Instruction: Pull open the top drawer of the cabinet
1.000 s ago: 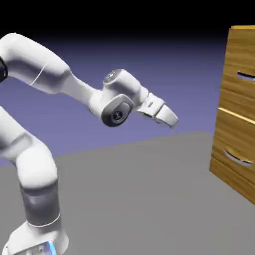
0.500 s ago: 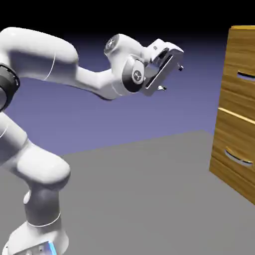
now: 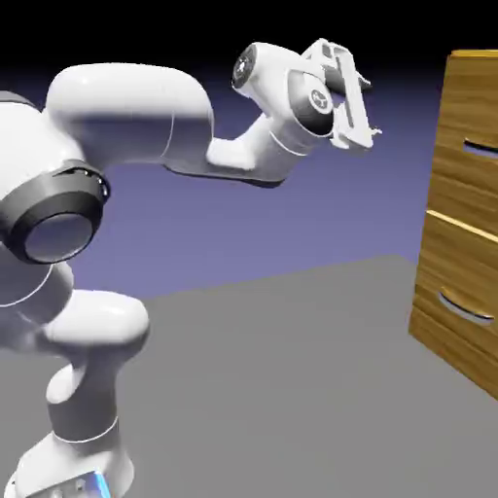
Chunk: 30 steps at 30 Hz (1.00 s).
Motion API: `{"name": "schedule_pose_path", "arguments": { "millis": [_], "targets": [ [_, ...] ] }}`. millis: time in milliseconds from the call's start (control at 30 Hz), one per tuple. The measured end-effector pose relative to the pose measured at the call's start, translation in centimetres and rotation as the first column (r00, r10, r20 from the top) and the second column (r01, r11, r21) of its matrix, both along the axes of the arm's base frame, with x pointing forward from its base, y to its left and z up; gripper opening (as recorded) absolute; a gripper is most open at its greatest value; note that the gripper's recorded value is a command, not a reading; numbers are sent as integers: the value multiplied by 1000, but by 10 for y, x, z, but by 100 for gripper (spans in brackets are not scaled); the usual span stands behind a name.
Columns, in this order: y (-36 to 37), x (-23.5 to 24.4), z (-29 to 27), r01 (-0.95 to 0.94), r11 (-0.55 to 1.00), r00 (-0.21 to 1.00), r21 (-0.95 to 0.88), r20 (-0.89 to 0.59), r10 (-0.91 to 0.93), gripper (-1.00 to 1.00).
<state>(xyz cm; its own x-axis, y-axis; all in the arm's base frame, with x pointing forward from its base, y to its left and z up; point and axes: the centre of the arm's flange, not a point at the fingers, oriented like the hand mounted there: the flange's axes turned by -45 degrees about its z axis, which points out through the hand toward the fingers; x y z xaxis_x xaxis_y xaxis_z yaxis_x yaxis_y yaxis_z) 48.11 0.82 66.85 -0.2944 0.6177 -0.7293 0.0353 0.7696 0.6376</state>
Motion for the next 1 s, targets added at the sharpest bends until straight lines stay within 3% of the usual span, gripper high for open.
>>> {"name": "schedule_pose_path", "arguments": {
  "millis": [267,567,767,1000],
  "targets": [
    [-15,48,-12,-33,851,987,-524,118,111,0],
    [-22,111,-49,36,344,964,-938,123,235,0],
    [-19,154,-82,100,-123,956,-987,61,288,0],
    [-8,197,-121,162,-617,955,-770,-35,295,0]
  ]
}}
